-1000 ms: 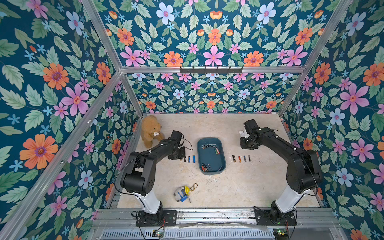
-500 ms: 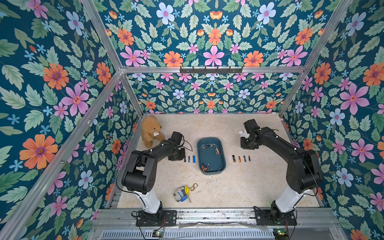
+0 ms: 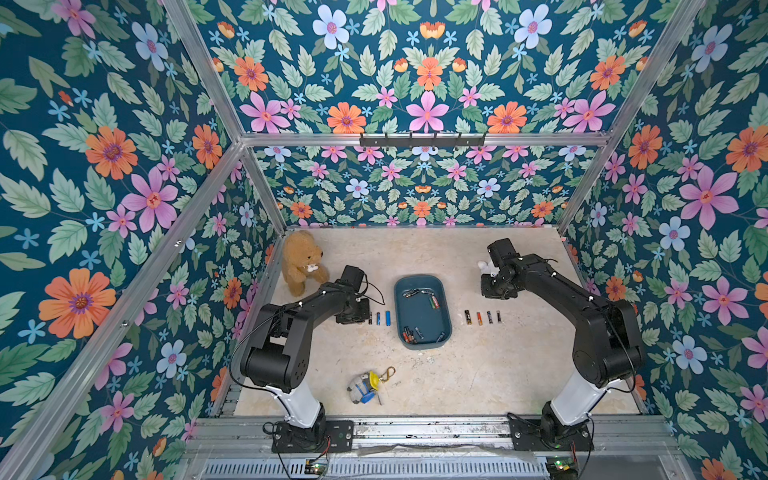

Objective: Take the batteries out of the storage box
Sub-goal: Place the battery at the center of the board.

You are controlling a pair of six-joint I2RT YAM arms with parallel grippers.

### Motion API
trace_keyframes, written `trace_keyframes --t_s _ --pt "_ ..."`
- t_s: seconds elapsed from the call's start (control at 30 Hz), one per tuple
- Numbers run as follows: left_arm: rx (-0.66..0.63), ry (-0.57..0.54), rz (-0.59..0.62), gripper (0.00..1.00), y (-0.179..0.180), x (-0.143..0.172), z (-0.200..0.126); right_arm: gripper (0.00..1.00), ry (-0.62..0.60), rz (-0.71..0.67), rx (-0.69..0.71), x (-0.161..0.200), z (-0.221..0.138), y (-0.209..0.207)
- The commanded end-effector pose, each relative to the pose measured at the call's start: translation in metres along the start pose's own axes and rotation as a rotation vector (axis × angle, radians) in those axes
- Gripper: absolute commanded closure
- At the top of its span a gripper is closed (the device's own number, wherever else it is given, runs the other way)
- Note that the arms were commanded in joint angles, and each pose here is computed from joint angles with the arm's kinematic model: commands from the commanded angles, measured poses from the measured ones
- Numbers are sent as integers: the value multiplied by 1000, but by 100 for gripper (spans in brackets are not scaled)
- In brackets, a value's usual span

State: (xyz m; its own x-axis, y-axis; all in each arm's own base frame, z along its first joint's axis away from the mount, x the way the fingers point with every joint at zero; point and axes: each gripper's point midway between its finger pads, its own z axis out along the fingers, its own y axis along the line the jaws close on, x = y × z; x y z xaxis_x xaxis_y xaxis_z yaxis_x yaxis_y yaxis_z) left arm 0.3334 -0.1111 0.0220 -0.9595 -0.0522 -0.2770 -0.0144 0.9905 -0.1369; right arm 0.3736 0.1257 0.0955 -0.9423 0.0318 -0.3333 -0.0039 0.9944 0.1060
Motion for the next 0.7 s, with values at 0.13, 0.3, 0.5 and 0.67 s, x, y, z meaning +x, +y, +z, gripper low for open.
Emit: trace_keyframes --t_s 0.13,0.3,0.5,0.67 --pt "-4 20 -14 75 2 6 3 72 -8 1 9 -2 -3 -1" --pt "-2 15 -14 74 0 3 1 72 -9 0 13 -2 -4 -2" --pt "-5 4 -11 72 0 -2 -5 72 -12 0 5 -2 -4 0" --pt "-13 -5 -8 71 0 -6 -10 72 -13 -5 2 -4 -4 4"
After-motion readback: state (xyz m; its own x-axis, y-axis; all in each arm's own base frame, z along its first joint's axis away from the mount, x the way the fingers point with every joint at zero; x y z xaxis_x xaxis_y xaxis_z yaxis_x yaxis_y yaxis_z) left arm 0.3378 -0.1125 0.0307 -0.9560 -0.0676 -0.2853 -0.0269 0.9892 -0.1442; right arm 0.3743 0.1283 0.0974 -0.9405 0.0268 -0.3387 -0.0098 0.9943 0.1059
